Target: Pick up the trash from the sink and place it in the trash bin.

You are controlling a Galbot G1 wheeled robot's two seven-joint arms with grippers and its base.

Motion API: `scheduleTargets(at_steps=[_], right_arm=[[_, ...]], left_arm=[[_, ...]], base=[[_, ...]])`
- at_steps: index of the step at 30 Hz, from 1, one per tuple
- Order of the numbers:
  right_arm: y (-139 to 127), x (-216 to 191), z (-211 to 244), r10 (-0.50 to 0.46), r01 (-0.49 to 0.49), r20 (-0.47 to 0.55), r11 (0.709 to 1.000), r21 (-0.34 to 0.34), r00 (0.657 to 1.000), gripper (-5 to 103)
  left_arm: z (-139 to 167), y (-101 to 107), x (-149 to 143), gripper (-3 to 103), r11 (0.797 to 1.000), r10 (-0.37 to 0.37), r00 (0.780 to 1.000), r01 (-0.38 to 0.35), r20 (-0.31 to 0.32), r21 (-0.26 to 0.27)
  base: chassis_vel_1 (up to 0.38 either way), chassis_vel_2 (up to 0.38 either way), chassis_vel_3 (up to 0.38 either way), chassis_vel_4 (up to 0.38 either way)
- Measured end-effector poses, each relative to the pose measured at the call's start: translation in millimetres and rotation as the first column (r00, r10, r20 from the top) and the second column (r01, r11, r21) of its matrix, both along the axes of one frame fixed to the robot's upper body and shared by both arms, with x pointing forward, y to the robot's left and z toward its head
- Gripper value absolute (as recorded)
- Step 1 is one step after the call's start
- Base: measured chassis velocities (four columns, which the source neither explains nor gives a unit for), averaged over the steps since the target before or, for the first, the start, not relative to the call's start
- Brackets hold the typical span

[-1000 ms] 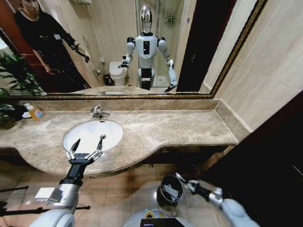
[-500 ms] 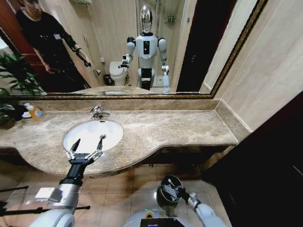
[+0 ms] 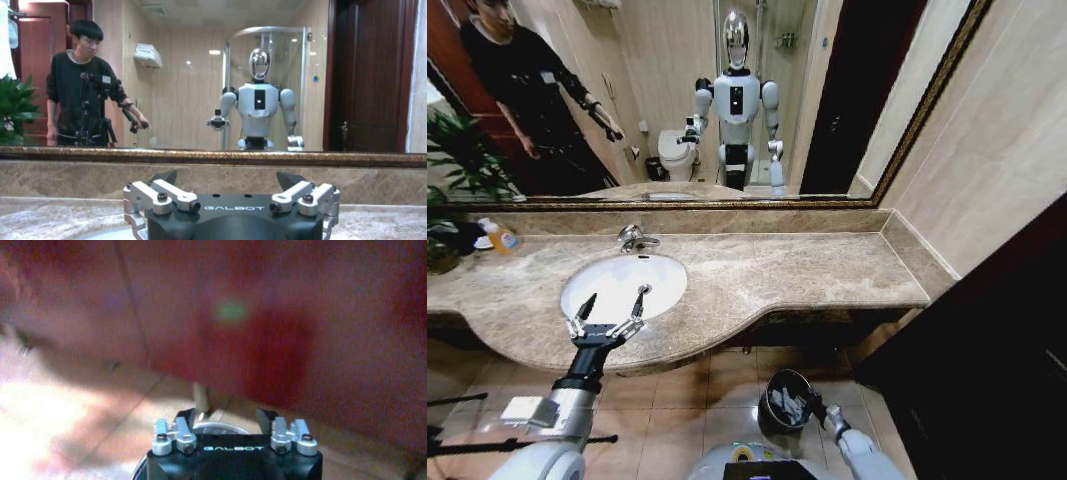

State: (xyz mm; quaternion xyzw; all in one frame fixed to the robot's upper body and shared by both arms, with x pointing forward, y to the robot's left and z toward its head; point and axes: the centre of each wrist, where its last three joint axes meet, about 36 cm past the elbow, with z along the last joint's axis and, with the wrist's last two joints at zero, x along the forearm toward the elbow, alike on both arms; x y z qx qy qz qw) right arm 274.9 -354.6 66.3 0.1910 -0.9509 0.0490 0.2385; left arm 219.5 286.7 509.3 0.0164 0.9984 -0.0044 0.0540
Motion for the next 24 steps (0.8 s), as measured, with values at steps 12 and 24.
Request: scheduleTargets(at_steps=[12,24], right_arm=[[-118,-50,117,-0.467,0.467,0.115,0.884,0.028,0.877,100],[3,-25,353,-0.375,0.266,0.394,0.915,0.303,0.839,100]], left_arm=[[0,0,0,100,1.0,0.0,1.0,0.0,0.0,0.0],[0,0,0,100,1.0,0.0,1.0,0.0,0.0,0.0]], base=[[0.0,0.0,0.0,0.0],[0.0,0.0,0.0,0.0]])
